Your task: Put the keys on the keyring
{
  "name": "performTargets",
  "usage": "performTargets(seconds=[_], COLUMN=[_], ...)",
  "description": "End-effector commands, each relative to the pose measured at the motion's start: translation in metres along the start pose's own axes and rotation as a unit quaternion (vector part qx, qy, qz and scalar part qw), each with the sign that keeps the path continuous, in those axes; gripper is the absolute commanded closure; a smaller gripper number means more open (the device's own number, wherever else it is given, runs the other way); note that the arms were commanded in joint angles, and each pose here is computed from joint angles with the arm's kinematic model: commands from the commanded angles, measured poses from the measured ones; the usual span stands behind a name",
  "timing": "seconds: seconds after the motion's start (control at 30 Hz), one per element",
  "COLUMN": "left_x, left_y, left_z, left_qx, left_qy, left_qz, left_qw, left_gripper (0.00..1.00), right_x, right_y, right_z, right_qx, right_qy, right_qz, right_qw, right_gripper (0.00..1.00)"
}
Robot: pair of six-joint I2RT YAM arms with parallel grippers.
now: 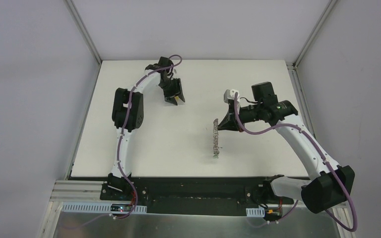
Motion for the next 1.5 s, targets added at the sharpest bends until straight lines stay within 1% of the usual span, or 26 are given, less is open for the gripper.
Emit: performTargets(seconds=[0.0,0.17,0.23,0.43,0.6,0.67,0.8,1.07,1.23,1.4,1.47], left_x=[0.023,0.035,0.043,0.051,0.043,0.037,0.034,0.014,0.018,0.021,0.019], left_y=[-0.055,-0.073,-0.077,-0.059,-0.043,-0.037,-0.034,-0.019,-0.014,-0.008,-0.004], left_z=[-0.01,-0.01,-0.009,0.006,0.005,0.004,0.001,-0.017,-0.016,-0.018,-0.02], left_qx=[0.022,0.043,0.059,0.089,0.081,0.077,0.069,-0.002,-0.01,-0.016,-0.025], left_qy=[0.073,0.15,0.181,0.247,0.256,0.244,0.199,0.089,0.018,-0.032,-0.051], left_qz=[-0.08,-0.107,-0.108,-0.059,-0.04,-0.028,-0.028,0.015,-0.003,-0.018,-0.014], left_qw=[0.994,0.982,0.976,0.963,0.962,0.966,0.977,0.996,1.0,0.999,0.998], left_gripper=[0.51,0.5,0.49,0.49,0.47,0.48,0.47,0.47,0.48,0.48,0.48], right_x=[0.015,0.014,0.014,0.012,0.01,0.011,0.011,0.013,0.016,0.019,0.019], right_y=[-0.004,-0.004,-0.004,-0.003,-0.003,-0.003,-0.003,-0.005,-0.007,-0.009,-0.01], right_z=[0.008,0.006,0.006,0.004,0.002,0.002,0.002,0.005,0.008,0.01,0.01], right_qx=[0.012,0.01,0.011,0.009,0.007,0.007,0.007,0.008,0.009,0.009,0.009], right_qy=[-0.02,-0.018,-0.019,-0.016,-0.011,-0.011,-0.011,-0.012,-0.015,-0.018,-0.017], right_qz=[-0.031,-0.03,-0.03,-0.027,-0.026,-0.026,-0.027,-0.033,-0.039,-0.046,-0.047], right_qw=[0.999,0.999,0.999,0.999,1.0,1.0,1.0,0.999,0.999,0.999,0.999], right_gripper=[1.0,1.0,1.0,1.0,1.0,1.0,1.0,1.0,1.0,1.0,1.0])
Point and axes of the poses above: each gripper's point midway between its finger pads, its own y axis out along the fingers, its own z axis along the line the jaws close on, x = y × z, the point moved 3 cm from there along -y, back along the fingers, and after that the axes turned 1 degree about y, right-handed, at the moved point
